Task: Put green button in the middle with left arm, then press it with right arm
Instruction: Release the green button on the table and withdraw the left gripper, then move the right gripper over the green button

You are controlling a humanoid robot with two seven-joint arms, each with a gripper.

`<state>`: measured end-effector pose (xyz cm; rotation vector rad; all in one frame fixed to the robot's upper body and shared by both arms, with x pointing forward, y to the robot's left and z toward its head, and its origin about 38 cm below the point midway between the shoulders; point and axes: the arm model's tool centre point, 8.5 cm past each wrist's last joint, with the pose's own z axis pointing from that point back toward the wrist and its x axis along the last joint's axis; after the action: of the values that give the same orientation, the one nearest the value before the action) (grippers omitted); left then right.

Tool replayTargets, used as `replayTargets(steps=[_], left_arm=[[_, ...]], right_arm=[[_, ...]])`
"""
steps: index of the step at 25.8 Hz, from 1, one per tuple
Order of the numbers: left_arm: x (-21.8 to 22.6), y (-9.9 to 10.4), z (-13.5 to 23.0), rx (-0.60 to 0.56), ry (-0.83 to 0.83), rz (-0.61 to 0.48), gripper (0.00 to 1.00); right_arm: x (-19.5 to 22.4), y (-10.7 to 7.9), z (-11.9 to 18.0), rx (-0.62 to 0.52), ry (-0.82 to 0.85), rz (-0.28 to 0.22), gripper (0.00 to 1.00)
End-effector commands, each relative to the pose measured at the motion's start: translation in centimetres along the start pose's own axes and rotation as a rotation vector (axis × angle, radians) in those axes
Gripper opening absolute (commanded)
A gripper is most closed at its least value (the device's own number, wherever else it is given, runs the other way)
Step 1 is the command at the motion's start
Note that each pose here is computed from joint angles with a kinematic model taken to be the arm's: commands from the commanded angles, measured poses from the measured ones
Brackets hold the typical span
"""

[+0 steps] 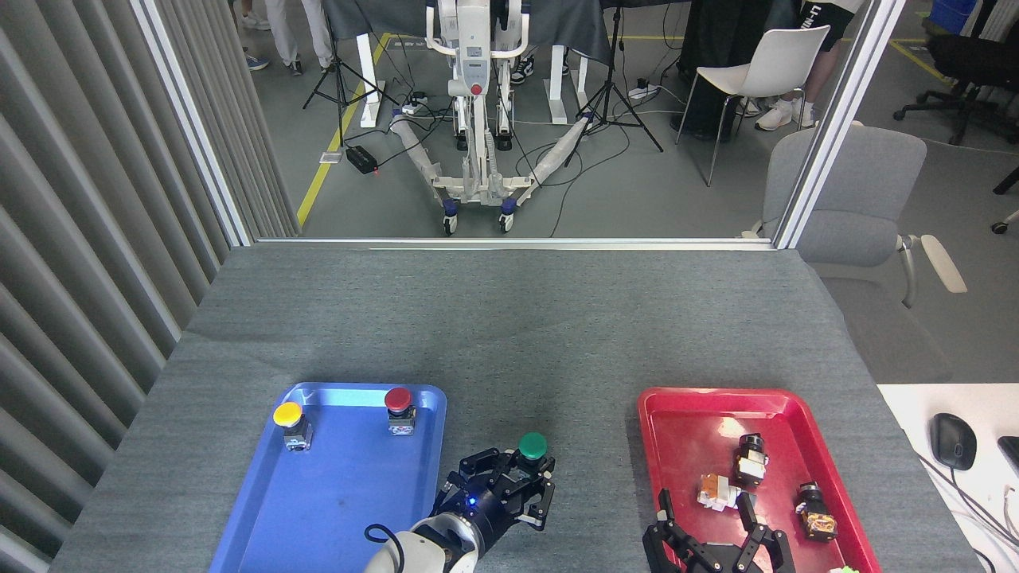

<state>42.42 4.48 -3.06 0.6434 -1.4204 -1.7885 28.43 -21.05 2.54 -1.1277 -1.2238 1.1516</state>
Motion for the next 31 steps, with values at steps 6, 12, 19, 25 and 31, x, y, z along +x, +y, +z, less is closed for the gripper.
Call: replayTargets(steps=[6, 12, 19, 25, 31], left_arm=[[0.7, -1.2, 0.8, 0.032, 0.000, 0.031, 0.72], [2.4, -0.2, 1.5, 0.096, -0.026, 0.037, 1.00], [0.1, 3.4, 7.7, 0.294, 0.199, -0.035, 1.00], [-6.0, 0.8, 19.3, 0.245, 0.577, -0.062, 1.00], [-9.7, 0.8, 23.7, 0.265, 0.702, -0.016, 1.00]], right_arm=[[0.1, 0.0, -0.1, 0.001, 0.001, -0.004, 1.00], [0.2, -0.1, -0.2, -0.002, 0.001, -0.004, 1.00], [0.1, -0.1, -0.4, -0.002, 0.001, -0.004, 0.99], [1.1, -0.1, -0.6, -0.004, -0.023, -0.012, 0.84], [3.4, -0.7, -1.6, -0.018, -0.086, -0.024, 0.56]])
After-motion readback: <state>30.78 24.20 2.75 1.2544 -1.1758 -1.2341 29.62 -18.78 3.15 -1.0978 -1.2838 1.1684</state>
